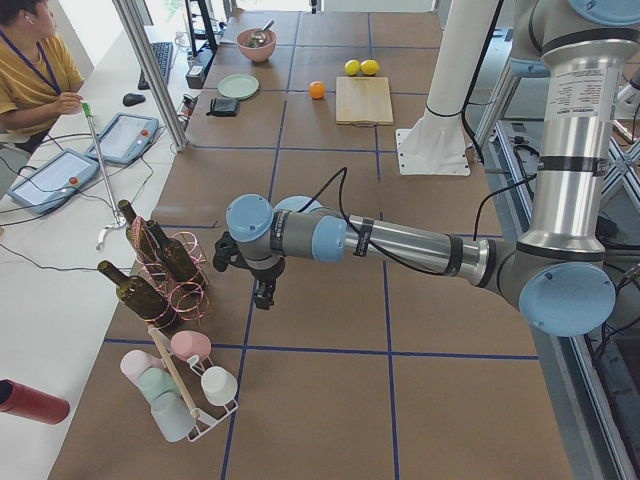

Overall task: Pick orange to plate
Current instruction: 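Reach the left gripper to the light blue plate's rim and grasp it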

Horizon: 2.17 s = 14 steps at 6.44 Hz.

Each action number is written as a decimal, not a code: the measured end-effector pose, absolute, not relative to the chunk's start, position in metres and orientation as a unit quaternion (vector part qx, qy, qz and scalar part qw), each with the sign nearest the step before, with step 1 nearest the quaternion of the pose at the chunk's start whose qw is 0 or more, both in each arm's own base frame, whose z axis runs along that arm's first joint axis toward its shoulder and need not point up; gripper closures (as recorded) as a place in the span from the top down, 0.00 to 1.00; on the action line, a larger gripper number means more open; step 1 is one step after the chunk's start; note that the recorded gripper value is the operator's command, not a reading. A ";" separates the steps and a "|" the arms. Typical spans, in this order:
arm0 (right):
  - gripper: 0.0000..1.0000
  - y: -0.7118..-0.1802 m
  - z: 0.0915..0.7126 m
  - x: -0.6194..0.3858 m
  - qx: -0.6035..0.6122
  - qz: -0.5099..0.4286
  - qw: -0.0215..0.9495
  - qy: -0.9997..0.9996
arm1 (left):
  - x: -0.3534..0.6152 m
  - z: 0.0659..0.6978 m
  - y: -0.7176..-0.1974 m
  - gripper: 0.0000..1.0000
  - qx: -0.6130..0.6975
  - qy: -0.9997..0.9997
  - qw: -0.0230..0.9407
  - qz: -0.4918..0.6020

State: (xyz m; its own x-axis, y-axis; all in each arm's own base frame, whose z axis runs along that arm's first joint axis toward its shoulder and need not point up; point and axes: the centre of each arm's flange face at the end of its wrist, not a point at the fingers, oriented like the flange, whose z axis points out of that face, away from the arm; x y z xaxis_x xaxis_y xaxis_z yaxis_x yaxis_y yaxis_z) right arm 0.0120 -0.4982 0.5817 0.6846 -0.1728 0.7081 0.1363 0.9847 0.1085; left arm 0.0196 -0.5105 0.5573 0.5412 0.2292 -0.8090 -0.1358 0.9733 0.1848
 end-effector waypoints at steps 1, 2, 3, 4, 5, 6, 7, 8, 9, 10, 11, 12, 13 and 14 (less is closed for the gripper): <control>1.00 -0.498 0.580 0.009 0.024 -0.087 0.917 -0.389 | 0.075 0.544 -0.509 1.00 0.043 0.488 0.864 0.119; 1.00 -0.499 0.578 0.007 0.024 -0.089 0.917 -0.389 | 0.127 0.531 -0.502 1.00 0.035 0.492 0.863 0.108; 1.00 -0.500 0.577 0.005 0.025 -0.090 0.917 -0.389 | 0.173 0.523 -0.493 0.96 0.035 0.489 0.868 0.078; 1.00 -0.500 0.576 0.004 0.024 -0.091 0.916 -0.389 | 0.215 0.522 -0.484 0.93 0.030 0.486 0.872 0.047; 1.00 -0.500 0.576 0.003 0.023 -0.091 0.916 -0.389 | 0.249 0.520 -0.480 0.93 0.023 0.483 0.875 0.024; 1.00 -0.500 0.576 0.003 0.023 -0.090 0.916 -0.390 | 0.275 0.517 -0.480 0.93 0.018 0.480 0.877 0.013; 1.00 -0.500 0.576 0.003 0.023 -0.091 0.916 -0.390 | 0.294 0.516 -0.478 0.90 0.018 0.473 0.881 0.010; 1.00 -0.500 0.576 0.003 0.023 -0.091 0.916 -0.390 | 0.307 0.517 -0.477 0.85 0.021 0.467 0.884 0.009; 1.00 -0.500 0.576 0.002 0.023 -0.091 0.916 -0.391 | 0.313 0.521 -0.479 0.77 0.021 0.462 0.886 0.009; 1.00 -0.500 0.576 0.001 0.022 -0.091 0.915 -0.391 | 0.319 0.523 -0.483 0.62 0.020 0.460 0.888 0.009; 1.00 -0.500 0.576 0.001 0.022 -0.092 0.915 -0.392 | 0.322 0.522 -0.485 0.59 0.021 0.460 0.888 0.009; 1.00 -0.500 0.576 0.001 0.022 -0.092 0.915 -0.392 | 0.325 0.522 -0.487 0.57 0.020 0.460 0.888 0.009; 1.00 -0.500 0.576 0.000 0.021 -0.093 0.915 -0.392 | 0.328 0.521 -0.487 0.40 0.020 0.460 0.888 0.011; 1.00 -0.500 0.577 0.000 0.021 -0.093 0.915 -0.392 | 0.331 0.520 -0.486 0.00 0.019 0.460 0.887 0.013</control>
